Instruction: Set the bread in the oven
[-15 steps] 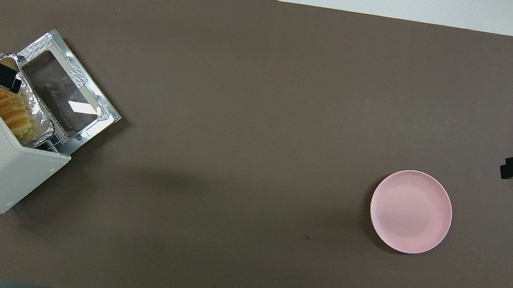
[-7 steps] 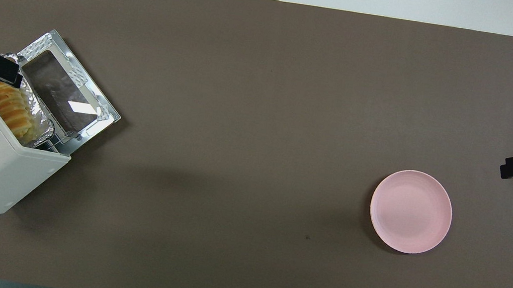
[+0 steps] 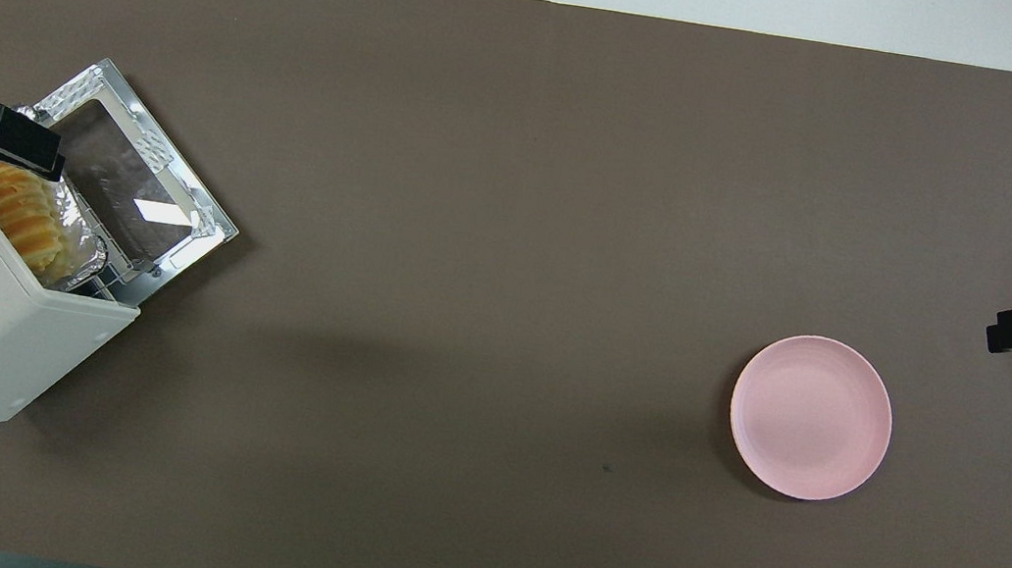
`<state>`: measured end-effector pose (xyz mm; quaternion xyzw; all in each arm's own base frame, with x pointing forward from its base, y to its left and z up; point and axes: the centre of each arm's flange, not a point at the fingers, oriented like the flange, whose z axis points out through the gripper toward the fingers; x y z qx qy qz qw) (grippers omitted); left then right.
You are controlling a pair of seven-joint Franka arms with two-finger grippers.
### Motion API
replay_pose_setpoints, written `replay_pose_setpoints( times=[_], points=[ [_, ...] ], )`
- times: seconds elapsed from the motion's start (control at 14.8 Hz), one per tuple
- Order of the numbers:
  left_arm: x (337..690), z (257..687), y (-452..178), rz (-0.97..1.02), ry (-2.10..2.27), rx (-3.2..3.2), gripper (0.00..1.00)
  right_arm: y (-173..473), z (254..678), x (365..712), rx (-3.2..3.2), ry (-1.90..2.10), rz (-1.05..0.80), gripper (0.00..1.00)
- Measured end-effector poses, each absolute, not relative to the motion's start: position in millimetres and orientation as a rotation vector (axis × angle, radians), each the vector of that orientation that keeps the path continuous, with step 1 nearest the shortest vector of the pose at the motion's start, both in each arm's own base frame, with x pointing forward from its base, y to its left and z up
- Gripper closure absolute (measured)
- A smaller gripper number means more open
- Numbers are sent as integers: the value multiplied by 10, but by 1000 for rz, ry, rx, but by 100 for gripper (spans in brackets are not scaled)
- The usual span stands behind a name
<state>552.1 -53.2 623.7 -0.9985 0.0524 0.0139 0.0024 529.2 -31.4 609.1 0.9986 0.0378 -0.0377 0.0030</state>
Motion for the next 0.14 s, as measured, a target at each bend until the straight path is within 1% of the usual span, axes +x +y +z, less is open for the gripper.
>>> replay_pose_setpoints(
  times=[0.14],
  points=[
    [5522,6238,-532,41,154,-3133,0,-315,6091,5292,3131,119,-118,0]
  ],
)
